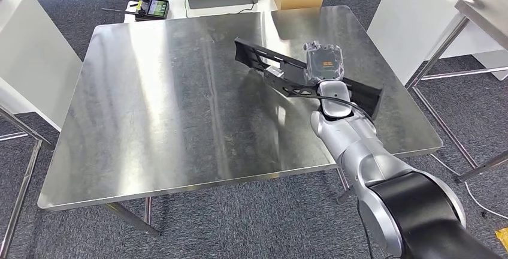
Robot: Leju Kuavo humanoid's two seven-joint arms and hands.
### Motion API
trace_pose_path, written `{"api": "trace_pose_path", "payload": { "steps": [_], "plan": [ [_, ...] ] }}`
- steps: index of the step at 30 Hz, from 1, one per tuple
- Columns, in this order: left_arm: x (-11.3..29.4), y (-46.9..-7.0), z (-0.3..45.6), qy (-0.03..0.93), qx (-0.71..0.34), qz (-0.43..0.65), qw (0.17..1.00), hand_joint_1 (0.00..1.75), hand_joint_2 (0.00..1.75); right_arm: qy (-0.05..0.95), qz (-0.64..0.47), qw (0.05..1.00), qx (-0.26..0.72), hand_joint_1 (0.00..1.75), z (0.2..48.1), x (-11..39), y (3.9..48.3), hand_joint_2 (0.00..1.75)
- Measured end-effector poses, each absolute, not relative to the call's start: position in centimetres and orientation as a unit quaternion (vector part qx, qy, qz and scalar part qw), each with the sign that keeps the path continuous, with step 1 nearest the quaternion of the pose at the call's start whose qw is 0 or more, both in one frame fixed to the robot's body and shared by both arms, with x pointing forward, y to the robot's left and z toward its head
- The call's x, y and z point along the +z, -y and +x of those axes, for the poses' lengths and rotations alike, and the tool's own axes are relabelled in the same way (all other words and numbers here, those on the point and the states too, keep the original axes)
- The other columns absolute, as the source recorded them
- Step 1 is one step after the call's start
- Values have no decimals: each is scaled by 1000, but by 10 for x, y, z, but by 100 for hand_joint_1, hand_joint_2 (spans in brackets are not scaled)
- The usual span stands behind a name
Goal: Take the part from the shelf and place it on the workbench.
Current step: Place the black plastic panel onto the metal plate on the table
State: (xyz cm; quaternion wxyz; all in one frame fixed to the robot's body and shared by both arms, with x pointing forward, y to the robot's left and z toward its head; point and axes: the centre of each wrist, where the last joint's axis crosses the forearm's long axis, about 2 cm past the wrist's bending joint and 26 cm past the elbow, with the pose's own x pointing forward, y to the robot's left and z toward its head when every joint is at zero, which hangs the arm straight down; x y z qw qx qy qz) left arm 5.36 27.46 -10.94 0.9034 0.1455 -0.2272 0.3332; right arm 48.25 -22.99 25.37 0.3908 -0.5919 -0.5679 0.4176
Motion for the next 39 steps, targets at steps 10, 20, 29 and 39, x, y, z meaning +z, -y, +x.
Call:
{"api": "trace_pose_path", "payload": {
  "steps": [10,20,29,39],
  "plan": [
    [-109,-275,55,206,334,119,912,0,0,555,-595,394,427,0,479,243,232,175],
    [-109,-274,55,200,335,110,914,0,0,551,-583,407,436,0,476,232,233,175],
    [-109,-274,55,199,325,108,918,0,0,553,-546,450,440,0,474,224,237,175],
    [-109,-275,55,204,326,119,915,0,0,678,-458,455,350,0,471,226,240,175]
  ]
}}
